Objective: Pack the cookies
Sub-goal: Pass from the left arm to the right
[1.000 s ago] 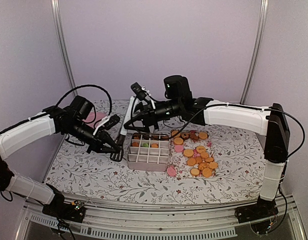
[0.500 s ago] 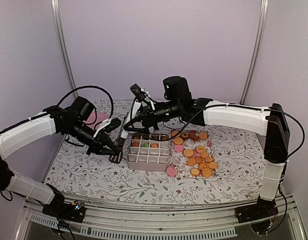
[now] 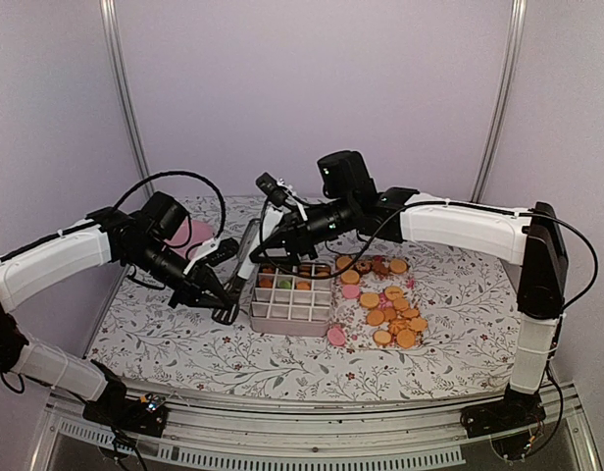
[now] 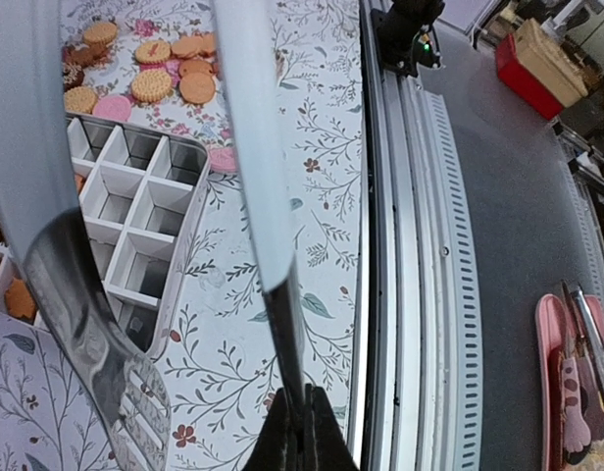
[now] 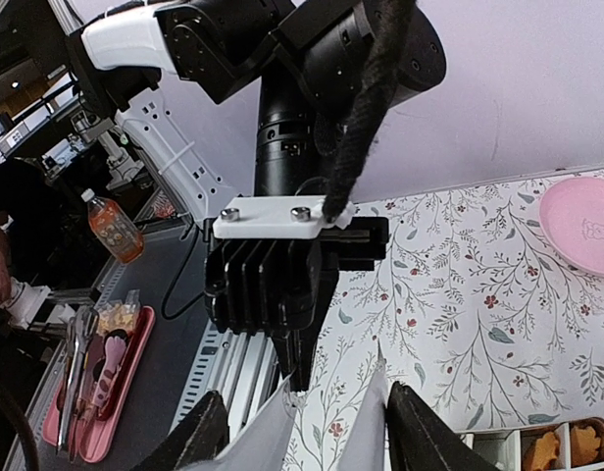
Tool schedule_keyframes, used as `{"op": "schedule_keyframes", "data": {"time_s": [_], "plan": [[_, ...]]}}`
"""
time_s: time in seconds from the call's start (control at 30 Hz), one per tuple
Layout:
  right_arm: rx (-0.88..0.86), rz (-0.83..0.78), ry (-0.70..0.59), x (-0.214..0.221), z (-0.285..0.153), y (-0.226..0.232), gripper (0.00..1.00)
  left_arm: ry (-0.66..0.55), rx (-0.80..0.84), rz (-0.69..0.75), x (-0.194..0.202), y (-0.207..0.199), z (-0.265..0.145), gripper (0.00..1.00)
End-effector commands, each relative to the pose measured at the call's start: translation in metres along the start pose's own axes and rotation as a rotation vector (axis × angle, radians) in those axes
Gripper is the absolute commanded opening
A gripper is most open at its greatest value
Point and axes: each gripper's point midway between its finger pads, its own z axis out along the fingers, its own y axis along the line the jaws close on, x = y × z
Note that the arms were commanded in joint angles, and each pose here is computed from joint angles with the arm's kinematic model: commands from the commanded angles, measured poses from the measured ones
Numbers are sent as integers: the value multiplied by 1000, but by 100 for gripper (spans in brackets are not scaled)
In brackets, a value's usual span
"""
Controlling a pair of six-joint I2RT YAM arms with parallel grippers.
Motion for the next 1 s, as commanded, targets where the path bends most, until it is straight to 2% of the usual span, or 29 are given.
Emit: {"op": "schedule_keyframes", "data": {"time_s": [0.0,0.2,0.5,0.7,0.77,0.8,0.9,0.97], "plan": [[12,7,25,4,4,-6,54,-5,-3,37,-9,2,0,0],[14,13,20,3,11,-9,47,18,-13,39,-5,4,3,0],[25,40,78,26,15,-11,38,26,-38,61,-6,4,-1,0],[85,22,59,25,6,-12,34,23,-69,65,-8,9,-2,0],[122,15,47,24,2,-14,32,25,-77,61,-8,11,-2,7],[141,12,40,23,0,-15,31,26,-83,59,-8,12,-3,14],[198,-5,13,19,-9,-19,29,32,-105,50,-8,16,-3,42],[234,-6,-4,15,-18,-22,29,40,-127,43,-7,19,-5,55]]}}
